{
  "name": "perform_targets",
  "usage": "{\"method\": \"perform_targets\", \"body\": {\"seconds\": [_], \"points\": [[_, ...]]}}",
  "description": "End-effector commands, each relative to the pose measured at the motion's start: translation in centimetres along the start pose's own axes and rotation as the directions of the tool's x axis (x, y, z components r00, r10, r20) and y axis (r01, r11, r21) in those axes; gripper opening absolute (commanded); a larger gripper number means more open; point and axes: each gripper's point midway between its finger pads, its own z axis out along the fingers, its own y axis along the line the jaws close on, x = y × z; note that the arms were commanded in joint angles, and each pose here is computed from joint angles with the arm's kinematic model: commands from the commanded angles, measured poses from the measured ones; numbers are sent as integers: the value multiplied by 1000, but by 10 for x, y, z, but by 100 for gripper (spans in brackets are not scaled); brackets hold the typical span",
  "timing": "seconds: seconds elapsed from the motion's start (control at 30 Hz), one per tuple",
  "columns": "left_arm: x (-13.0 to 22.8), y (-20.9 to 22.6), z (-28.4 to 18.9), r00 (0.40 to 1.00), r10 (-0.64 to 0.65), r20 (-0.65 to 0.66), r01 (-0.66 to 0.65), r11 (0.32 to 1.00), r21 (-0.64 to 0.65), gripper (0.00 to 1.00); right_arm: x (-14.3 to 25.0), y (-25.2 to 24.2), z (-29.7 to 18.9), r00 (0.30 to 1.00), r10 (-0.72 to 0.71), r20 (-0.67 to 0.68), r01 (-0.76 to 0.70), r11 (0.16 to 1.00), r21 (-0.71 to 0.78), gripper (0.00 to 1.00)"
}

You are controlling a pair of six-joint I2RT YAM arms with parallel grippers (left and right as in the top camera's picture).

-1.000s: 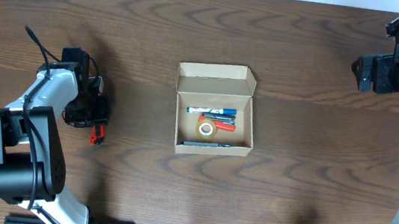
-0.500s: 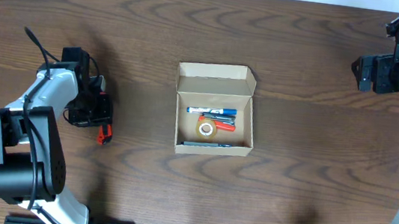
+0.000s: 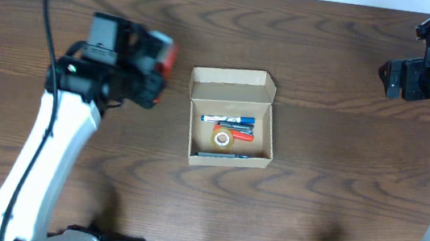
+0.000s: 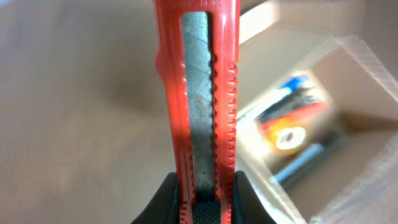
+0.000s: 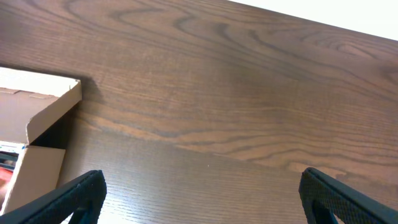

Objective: Pack container
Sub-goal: 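Lower the box cutter into the box and open the left gripper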

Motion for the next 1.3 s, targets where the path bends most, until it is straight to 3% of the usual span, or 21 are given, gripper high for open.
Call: {"method": "perform_targets", "body": {"seconds": [0.0, 0.07, 0.13, 0.37, 0.77, 1.27], "points": [[-25, -65, -13, 823, 557, 109, -565, 823, 61, 6, 0, -1, 1, 1000, 15, 0, -15, 1000, -5, 95], [-28, -90, -10, 721, 677, 145, -691, 719, 75, 6, 0, -1, 1, 1000, 15, 0, -15, 1000, -5, 95], [-30, -105, -3, 678, 716, 165, -734, 674, 88, 6, 0, -1, 1, 1000, 15, 0, -15, 1000, -5, 95], [-15, -119, 40, 636, 763, 115, -768, 612, 187, 6, 0, 0, 1, 1000, 15, 0, -15, 1000, -6, 95], [-2, -131, 89, 629, 776, 55, -753, 590, 290, 6, 0, -1, 1, 1000, 14, 2, -14, 1000, -4, 95], [56, -127, 151, 650, 749, -126, -629, 624, 463, 6, -1, -1, 1, 1000, 13, 6, -13, 1000, -2, 95]]}}
